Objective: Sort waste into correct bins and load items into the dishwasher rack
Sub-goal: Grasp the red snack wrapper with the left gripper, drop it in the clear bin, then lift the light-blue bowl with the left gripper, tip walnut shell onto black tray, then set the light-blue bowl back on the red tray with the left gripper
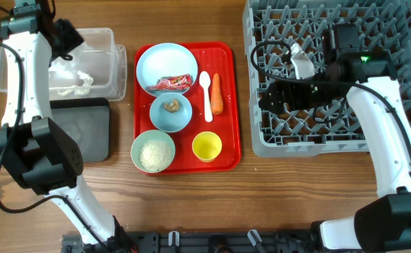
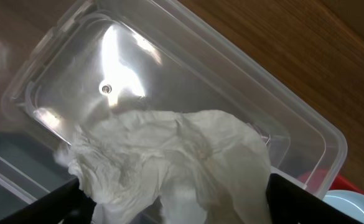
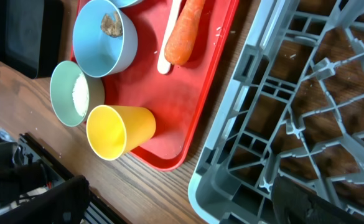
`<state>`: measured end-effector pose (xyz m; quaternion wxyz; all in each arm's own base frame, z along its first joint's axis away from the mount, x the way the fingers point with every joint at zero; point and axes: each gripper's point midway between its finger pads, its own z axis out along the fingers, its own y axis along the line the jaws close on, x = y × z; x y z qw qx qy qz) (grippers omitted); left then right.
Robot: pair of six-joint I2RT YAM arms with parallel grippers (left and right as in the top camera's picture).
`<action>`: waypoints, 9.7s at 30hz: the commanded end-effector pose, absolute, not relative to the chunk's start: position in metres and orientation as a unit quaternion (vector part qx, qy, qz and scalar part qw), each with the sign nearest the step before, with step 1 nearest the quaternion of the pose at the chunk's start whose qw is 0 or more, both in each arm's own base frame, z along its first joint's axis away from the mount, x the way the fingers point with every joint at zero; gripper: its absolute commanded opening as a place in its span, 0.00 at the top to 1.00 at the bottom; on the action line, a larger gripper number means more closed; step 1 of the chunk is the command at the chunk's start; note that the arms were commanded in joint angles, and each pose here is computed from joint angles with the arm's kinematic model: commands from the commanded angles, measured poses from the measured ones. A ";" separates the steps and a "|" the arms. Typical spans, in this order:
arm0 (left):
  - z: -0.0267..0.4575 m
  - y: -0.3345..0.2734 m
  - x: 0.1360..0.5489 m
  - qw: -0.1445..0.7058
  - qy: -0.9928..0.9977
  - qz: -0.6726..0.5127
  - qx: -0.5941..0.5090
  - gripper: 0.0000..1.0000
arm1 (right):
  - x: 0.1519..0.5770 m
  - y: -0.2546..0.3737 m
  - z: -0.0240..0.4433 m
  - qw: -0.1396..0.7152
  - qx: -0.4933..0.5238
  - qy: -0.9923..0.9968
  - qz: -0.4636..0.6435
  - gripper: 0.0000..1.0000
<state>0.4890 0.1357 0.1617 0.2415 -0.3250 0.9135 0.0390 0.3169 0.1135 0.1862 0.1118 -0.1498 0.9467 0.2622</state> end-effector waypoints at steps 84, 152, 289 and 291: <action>-0.015 -0.135 0.471 0.065 0.979 -0.052 0.184 0.19 | 0.322 0.110 0.184 0.114 -0.149 0.950 0.249 0.01; 0.063 -0.194 0.350 0.088 0.996 -0.003 -0.020 0.41 | 0.327 0.111 0.186 0.124 -0.141 0.950 0.249 0.00; 0.017 -0.141 0.234 -0.043 0.998 -0.006 -0.049 0.96 | 0.329 0.103 0.181 0.118 -0.114 0.960 0.227 0.00; 0.037 -0.143 0.237 -0.044 0.998 -0.008 -0.049 0.96 | 0.329 0.103 0.181 0.118 -0.114 0.960 0.227 0.00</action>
